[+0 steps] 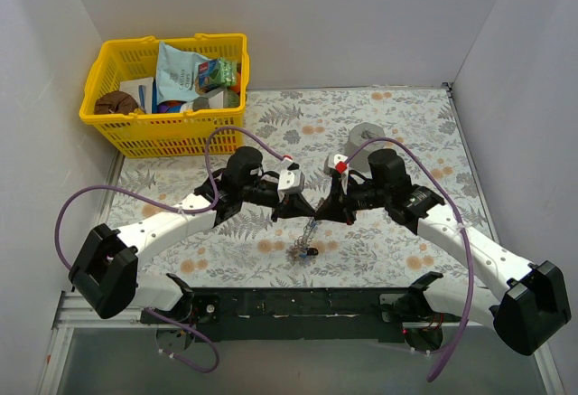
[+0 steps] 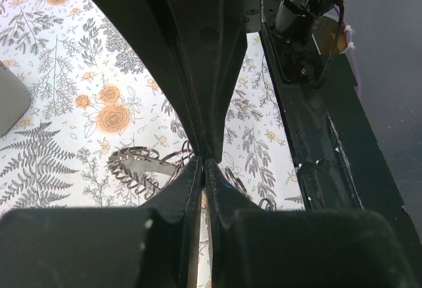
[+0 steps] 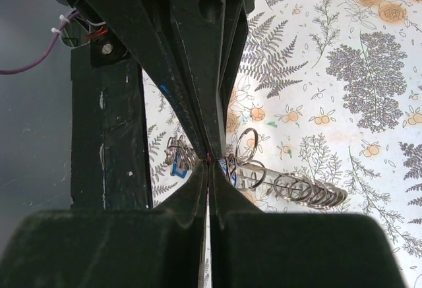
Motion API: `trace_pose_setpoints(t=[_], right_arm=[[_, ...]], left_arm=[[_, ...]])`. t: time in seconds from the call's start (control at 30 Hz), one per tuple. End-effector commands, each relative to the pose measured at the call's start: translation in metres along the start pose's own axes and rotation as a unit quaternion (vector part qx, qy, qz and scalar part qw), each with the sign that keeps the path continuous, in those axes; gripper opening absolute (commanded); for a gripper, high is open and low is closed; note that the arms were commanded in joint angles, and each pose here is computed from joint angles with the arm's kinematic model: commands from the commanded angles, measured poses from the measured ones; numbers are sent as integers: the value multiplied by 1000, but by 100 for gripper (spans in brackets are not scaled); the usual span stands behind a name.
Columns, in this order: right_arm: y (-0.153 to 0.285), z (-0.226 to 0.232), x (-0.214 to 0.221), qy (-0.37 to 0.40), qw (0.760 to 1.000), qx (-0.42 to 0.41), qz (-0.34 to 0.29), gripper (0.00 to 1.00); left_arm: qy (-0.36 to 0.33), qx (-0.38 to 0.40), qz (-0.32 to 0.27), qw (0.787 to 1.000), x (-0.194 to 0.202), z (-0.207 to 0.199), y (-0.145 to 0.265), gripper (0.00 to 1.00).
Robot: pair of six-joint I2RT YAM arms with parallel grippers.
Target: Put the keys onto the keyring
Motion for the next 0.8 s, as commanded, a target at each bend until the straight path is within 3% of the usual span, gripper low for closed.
trace_pose_setpoints(t=[0.0, 0.77], right_arm=[[1, 8, -15, 36, 999, -22, -30, 1], [3, 9, -22, 47, 998, -15, -44, 1]], left_arm=[[-19, 9, -3, 1000, -7, 1, 0, 0], [2, 9, 10, 1000, 5, -2, -1, 0]])
Point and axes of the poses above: each gripper's point midway between its finger pads, its own y axis back along the fingers, its own z axis along the line the jaws close on, x = y × z, the point moved 6 cm from there along y, back along the fingers, and after that the axes turned 14 degrees about -y, right-handed, at the moved point
